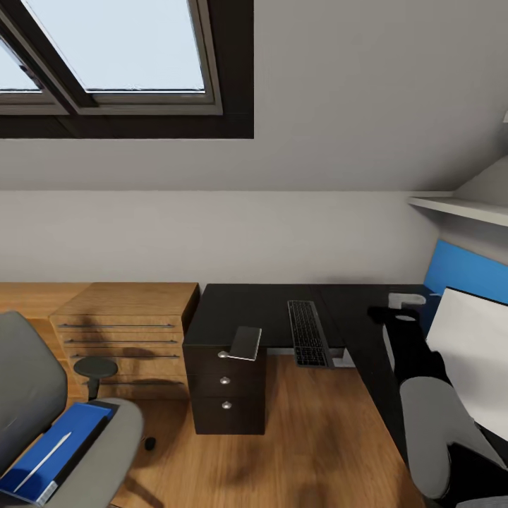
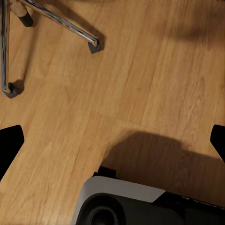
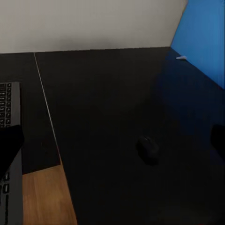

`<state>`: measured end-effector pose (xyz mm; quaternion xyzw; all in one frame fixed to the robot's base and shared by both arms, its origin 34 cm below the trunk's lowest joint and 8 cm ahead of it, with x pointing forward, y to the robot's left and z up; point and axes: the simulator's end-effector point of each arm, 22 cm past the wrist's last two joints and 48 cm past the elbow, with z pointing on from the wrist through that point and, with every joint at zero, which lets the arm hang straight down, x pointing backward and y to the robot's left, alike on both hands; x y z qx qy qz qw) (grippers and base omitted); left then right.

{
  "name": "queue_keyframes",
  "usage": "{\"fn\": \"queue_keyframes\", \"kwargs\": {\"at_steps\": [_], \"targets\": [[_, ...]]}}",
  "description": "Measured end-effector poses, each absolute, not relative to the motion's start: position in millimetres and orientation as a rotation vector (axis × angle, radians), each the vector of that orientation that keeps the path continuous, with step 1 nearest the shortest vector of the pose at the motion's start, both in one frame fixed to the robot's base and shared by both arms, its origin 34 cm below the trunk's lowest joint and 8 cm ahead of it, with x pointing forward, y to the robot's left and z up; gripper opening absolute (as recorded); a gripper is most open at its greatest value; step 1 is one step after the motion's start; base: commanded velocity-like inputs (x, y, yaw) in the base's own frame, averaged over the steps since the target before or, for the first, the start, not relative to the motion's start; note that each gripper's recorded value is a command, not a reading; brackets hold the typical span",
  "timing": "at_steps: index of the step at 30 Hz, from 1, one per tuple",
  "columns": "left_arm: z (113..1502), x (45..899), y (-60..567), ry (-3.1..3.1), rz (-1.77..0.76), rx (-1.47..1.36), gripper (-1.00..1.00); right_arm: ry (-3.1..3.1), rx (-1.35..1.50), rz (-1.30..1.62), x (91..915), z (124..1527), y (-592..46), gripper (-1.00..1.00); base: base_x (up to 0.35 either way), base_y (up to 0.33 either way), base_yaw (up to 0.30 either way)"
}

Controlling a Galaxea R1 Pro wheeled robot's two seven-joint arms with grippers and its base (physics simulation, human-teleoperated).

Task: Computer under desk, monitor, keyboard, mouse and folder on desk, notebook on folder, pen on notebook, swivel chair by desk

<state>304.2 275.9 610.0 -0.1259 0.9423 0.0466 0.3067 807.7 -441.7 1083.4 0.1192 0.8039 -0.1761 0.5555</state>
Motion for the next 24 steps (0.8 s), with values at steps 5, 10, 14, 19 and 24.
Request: {"fn": "queue_keyframes", "kwargs": {"at_steps": [5,10,14,19,24], "targets": [[608,301,275,2.501,0.123,-0.331,1.00,1.883,0.297,-0.414,816,1107,-443,1.00,0.000,0.000,0.000],[606,294,273,2.517,0.122,-0.327,1.00,1.855,0.338,-0.414,824,1157,-452,1.00,0.000,0.000,0.000],[605,293,273,2.521,0.122,-0.327,1.00,1.850,0.393,-0.420,819,1203,-473,1.00,0.000,0.000,0.000],[605,292,273,2.521,0.121,-0.328,1.00,1.869,0.439,-0.414,803,1230,-490,1.00,0.000,0.000,0.000],[605,292,271,2.522,0.119,-0.329,1.00,1.934,0.399,-0.332,795,1237,-503,1.00,0.000,0.000,0.000]]}}
